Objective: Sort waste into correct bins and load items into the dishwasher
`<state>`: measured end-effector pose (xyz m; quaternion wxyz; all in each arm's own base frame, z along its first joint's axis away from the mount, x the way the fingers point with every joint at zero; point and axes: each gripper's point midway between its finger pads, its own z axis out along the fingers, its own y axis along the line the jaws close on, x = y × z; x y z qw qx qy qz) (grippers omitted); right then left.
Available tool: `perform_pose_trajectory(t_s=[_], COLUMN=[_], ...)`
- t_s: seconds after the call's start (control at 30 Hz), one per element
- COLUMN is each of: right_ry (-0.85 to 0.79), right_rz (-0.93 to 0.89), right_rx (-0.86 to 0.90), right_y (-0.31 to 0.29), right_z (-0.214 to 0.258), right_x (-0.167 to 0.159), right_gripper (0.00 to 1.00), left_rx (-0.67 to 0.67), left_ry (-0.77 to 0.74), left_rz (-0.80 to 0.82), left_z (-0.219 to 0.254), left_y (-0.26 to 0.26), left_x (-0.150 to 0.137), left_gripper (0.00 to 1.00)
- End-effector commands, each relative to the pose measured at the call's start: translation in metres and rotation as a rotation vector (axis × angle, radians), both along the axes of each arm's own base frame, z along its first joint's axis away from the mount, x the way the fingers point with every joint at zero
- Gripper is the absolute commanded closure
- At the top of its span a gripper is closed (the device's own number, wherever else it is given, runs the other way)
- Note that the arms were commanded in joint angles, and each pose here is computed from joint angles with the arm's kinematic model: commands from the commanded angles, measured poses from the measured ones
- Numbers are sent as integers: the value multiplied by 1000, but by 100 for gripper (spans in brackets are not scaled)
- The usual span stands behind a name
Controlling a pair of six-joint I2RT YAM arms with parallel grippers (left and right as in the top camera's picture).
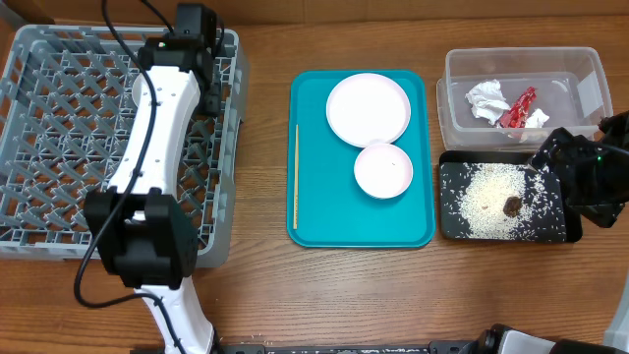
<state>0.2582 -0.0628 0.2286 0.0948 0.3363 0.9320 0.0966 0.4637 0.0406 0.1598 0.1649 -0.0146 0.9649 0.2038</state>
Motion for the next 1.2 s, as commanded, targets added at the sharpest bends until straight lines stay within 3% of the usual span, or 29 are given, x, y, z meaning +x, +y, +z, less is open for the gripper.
perform_pose_trajectory(t_s=[0.0, 0.23, 0.27, 0.53, 0.93, 1.03, 1.17], right_ry=[-11, -12, -12, -12, -12, -13, -14], right_rz=[0, 0, 0, 0, 0, 0, 0], right_rx=[-2, -2, -2, -2, -2, -3, -4], right_y=[1, 1, 1, 1, 1, 1, 1], right_z=[3, 3, 3, 3, 3, 3, 3], right_x=[1, 1, 1, 1, 1, 2, 2], right_gripper=[0, 0, 0, 0, 0, 0, 0], left_rx=[10, 22, 21, 21, 3, -94, -327], left_ry=[47, 55, 55, 55, 26, -28, -114], left_rz=[24, 27, 28, 27, 56, 23, -134], left_z=[-24, -28, -28, -28, -17, 5, 46], left_y=[3, 4, 5, 4, 3, -12, -54], left_x=[3, 4, 4, 4, 2, 5, 10], left_gripper=[31, 64, 74, 96, 96, 96, 96])
